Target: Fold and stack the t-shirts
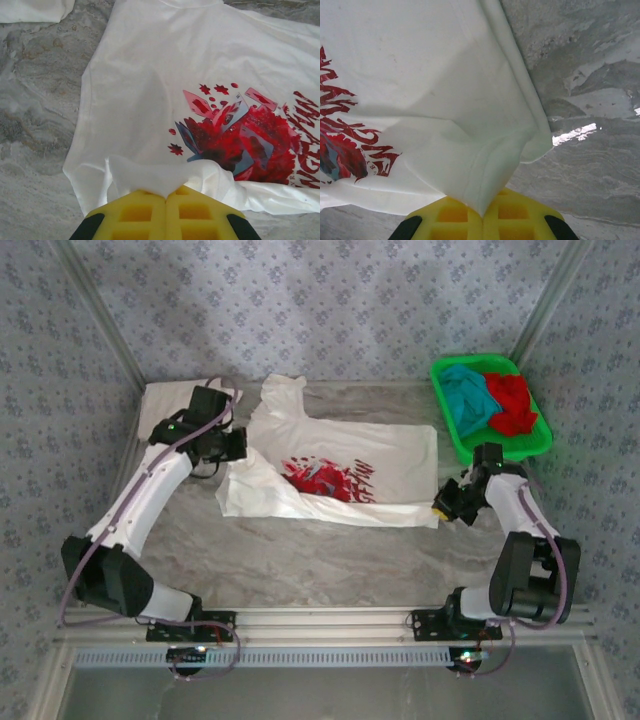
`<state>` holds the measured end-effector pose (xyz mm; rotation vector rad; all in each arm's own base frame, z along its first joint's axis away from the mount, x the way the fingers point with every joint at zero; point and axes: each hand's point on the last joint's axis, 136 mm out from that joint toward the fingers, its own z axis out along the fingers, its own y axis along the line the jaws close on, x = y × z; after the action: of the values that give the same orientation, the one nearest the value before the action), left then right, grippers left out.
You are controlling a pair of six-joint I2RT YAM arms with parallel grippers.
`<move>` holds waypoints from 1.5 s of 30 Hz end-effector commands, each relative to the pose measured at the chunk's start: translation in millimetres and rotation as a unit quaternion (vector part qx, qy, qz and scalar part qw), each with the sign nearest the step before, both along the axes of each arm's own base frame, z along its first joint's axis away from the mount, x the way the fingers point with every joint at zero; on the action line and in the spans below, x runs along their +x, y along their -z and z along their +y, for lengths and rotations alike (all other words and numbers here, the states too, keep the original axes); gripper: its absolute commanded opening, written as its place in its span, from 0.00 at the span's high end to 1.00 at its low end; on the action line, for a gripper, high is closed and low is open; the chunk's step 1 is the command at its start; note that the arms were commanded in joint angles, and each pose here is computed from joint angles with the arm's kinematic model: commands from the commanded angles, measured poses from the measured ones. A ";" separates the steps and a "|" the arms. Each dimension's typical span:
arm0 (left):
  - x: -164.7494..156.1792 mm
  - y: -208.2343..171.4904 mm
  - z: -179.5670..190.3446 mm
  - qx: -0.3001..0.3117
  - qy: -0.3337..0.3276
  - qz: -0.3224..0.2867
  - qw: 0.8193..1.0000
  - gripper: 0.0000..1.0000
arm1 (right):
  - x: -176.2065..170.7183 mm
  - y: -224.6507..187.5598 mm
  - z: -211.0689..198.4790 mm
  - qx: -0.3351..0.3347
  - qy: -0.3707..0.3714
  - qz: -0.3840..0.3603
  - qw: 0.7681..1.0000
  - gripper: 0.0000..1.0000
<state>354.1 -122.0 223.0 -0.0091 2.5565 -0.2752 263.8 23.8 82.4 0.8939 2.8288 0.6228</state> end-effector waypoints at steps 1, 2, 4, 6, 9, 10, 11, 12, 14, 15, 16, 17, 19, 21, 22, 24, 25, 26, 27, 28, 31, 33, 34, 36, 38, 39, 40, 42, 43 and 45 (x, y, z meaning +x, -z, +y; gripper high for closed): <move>11.1 0.6 0.3 0.016 0.022 -0.001 1.000 1.00 | 16.2 -6.0 1.6 0.010 -0.010 -0.019 1.000 0.93; 13.4 3.1 1.4 0.021 0.023 0.003 1.000 1.00 | 16.8 -4.8 3.0 0.017 -0.009 -0.016 1.000 0.92; 19.2 7.3 3.7 0.032 0.024 0.005 0.999 1.00 | 17.7 -0.3 2.1 0.020 -0.003 -0.011 1.000 0.91; 24.6 10.1 5.6 0.035 0.023 0.006 0.999 1.00 | 21.1 1.0 -0.4 0.036 0.013 -0.016 0.999 0.93; 30.9 14.6 7.3 0.043 0.023 0.006 0.999 1.00 | 31.2 -3.0 -3.4 0.062 0.031 -0.030 0.997 1.00; 32.7 15.7 9.5 0.046 0.022 0.007 0.999 1.00 | 34.5 -4.3 -4.2 0.063 0.031 -0.033 0.997 1.00; 34.0 17.0 11.6 0.051 0.021 0.008 0.998 1.00 | 36.3 -3.6 -3.9 0.068 0.033 -0.032 0.997 1.00; 35.7 17.9 13.9 0.056 0.020 0.007 0.998 1.00 | 37.4 -2.4 -1.9 0.083 0.042 -0.029 0.995 1.00; 38.8 19.3 19.0 0.065 0.018 0.005 0.998 1.00 | 40.4 3.3 -3.1 0.113 0.062 -0.027 0.991 1.00; 40.3 20.9 21.9 0.068 0.015 0.005 0.998 1.00 | 40.7 7.5 -6.2 0.118 0.072 -0.022 0.990 1.00; 42.0 21.7 23.5 0.069 0.015 0.004 0.997 1.00 | 39.2 12.3 -9.0 0.122 0.084 -0.013 0.989 1.00; 42.5 23.5 25.1 0.072 0.013 0.006 0.997 1.00 | 40.0 14.6 -10.9 0.131 0.097 -0.013 0.987 1.00; 44.2 26.6 25.6 0.075 0.017 0.007 0.997 1.00 | 47.1 18.0 -15.2 0.165 0.137 -0.026 0.976 0.94; 44.4 29.7 26.6 0.079 0.016 0.010 0.997 1.00 | 50.4 18.5 -20.6 0.172 0.156 -0.031 0.972 0.93; 44.3 31.6 28.0 0.082 0.015 0.012 0.996 1.00 | 49.9 18.6 -23.1 0.168 0.162 -0.030 0.972 0.92; 44.1 34.7 28.7 0.085 0.016 0.013 0.996 1.00 | 53.1 17.0 -27.3 0.171 0.182 -0.042 0.967 0.88; 44.6 34.9 29.2 0.087 0.016 0.012 0.996 1.00 | 56.3 14.3 -27.3 0.181 0.189 -0.048 0.964 0.89; 44.8 35.6 29.9 0.090 0.016 0.012 0.996 1.00 | 57.7 12.5 -25.1 0.194 0.191 -0.045 0.961 0.91; 45.3 36.0 30.1 0.093 0.017 0.012 0.995 1.00 | 61.4 9.8 -23.5 0.209 0.197 -0.048 0.957 0.93; 46.5 35.8 30.1 0.094 0.019 0.010 0.995 1.00 | 64.6 8.1 -23.3 0.218 0.205 -0.053 0.953 0.93; 51.0 34.5 29.1 0.097 0.024 0.005 0.995 1.00 | 71.0 1.1 -26.3 0.217 0.215 -0.059 0.950 0.88; 54.9 33.6 26.9 0.094 0.027 0.004 0.995 1.00 | 76.7 -6.4 -29.7 0.216 0.223 -0.069 0.948 0.88; 57.2 32.9 25.4 0.093 0.029 0.003 0.995 1.00 | 80.6 -10.2 -32.4 0.211 0.228 -0.076 0.948 0.88; 62.4 31.8 21.5 0.087 0.034 0.000 0.996 1.00 | 84.2 -11.3 -35.8 0.203 0.231 -0.074 0.949 0.84; 68.4 30.8 17.9 0.083 0.039 -0.002 0.996 1.00 | 89.4 -8.3 -37.9 0.204 0.234 -0.074 0.948 0.83; 72.3 29.6 17.2 0.084 0.040 -0.004 0.996 1.00 | 92.4 -6.1 -37.3 0.205 0.232 -0.074 0.948 0.84; 76.2 29.2 16.4 0.087 0.043 -0.005 0.995 1.00 | 95.7 -4.6 -36.7 0.206 0.229 -0.073 0.949 0.84; 85.2 27.5 12.5 0.087 0.052 -0.008 0.995 1.00 | 104.5 -3.0 -34.4 0.213 0.228 -0.075 0.947 0.86; 89.8 26.8 10.6 0.088 0.056 -0.008 0.994 1.00 | 108.6 -3.3 -33.3 0.215 0.228 -0.075 0.947 0.90; 99.0 25.6 9.4 0.095 0.060 -0.005 0.994 1.00 | 115.9 -5.2 -33.2 0.218 0.235 -0.083 0.944 0.93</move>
<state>438.1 -109.5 185.8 0.1711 2.5980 -0.0788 364.3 -9.3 80.7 1.4384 2.2749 1.1726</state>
